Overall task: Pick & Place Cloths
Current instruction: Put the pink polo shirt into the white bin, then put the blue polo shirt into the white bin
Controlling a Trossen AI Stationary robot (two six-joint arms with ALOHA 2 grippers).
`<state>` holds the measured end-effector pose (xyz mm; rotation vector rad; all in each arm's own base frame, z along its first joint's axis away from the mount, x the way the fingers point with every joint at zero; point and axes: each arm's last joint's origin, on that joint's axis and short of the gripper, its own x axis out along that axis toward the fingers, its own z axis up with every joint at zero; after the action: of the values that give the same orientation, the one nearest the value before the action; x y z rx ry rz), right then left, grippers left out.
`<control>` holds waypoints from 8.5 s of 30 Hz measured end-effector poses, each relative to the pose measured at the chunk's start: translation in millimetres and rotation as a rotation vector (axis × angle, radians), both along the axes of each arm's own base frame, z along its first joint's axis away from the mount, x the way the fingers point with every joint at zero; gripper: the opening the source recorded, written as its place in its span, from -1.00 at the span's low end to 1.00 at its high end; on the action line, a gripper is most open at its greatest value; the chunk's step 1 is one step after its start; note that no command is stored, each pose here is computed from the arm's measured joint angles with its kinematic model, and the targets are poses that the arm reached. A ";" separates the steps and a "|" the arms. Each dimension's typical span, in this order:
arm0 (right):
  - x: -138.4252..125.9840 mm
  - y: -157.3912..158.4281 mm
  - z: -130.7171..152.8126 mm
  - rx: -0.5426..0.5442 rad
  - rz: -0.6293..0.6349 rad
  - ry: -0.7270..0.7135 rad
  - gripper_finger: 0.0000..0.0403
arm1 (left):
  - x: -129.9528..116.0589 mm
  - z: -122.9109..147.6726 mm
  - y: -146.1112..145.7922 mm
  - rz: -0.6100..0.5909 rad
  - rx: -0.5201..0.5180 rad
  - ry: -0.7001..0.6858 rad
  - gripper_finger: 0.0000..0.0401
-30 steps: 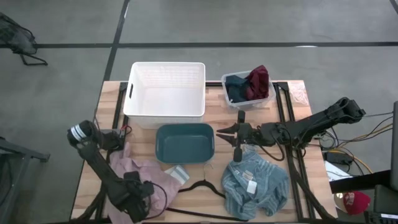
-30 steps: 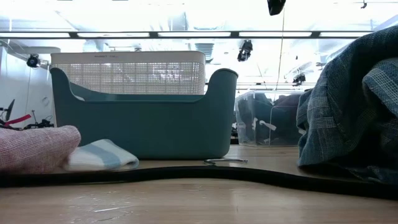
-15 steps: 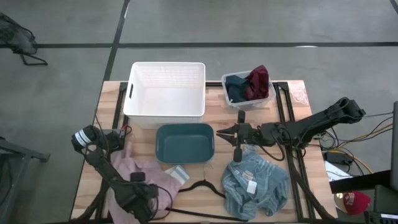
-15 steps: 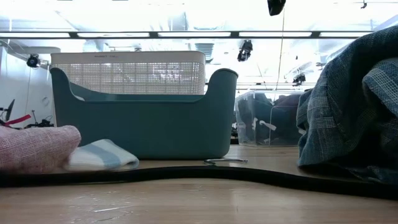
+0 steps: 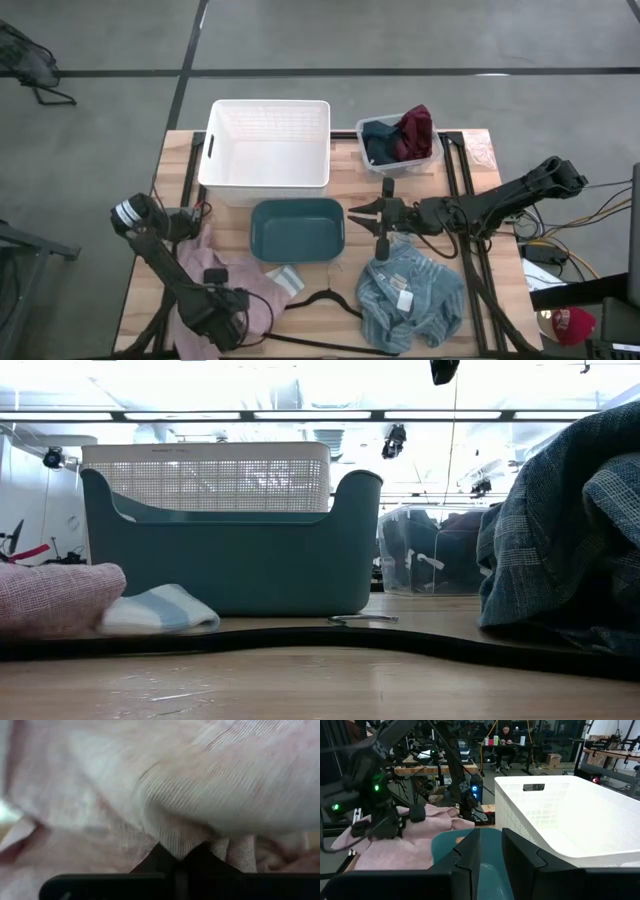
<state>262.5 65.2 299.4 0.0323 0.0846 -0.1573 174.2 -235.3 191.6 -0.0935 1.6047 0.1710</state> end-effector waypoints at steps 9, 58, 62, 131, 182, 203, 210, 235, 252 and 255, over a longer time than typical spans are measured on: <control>0.0 0.0 0.1 0.000 0.000 -0.001 -0.55 | -12.5 64.6 20.9 0.049 0.132 -0.014 -0.92; -0.1 0.0 -0.4 -0.016 0.002 -0.002 -0.61 | 40.7 297.8 149.5 0.086 1.055 -0.930 -0.91; -0.1 0.0 -0.3 -0.016 0.002 -0.003 -0.57 | 35.9 315.7 169.2 0.160 1.193 -0.907 -0.90; -0.2 0.0 -1.6 -0.022 0.002 0.005 -0.61 | 100.2 185.4 331.3 0.326 0.499 -0.548 -0.20; -3.1 66.3 36.0 0.215 0.060 0.671 0.08 | -3.7 92.7 191.4 -0.329 -0.121 -1.693 -0.09; 19.0 121.9 -69.4 0.339 -0.311 1.559 0.69 | -3.0 87.3 190.6 -0.319 -0.139 -1.666 -0.09; 37.6 128.4 -121.4 0.242 -0.261 1.702 0.74 | -3.0 86.7 190.6 -0.314 -0.143 -1.666 -0.09; 51.7 126.5 -130.1 0.106 -0.185 1.679 -0.87 | -2.9 86.5 190.7 -0.307 -0.148 -1.664 -0.09; -3.4 91.7 10.8 0.276 -0.200 1.239 -0.88 | -3.0 86.5 190.6 -0.307 -0.149 -1.664 -0.09; -16.5 82.4 32.9 0.291 -0.184 1.139 -0.87 | -3.0 86.4 190.6 -0.307 -0.149 -1.663 -0.09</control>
<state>246.0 147.6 332.2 0.2392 1.2443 -0.3314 171.2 -44.7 278.1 -0.0636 -0.0459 -0.2433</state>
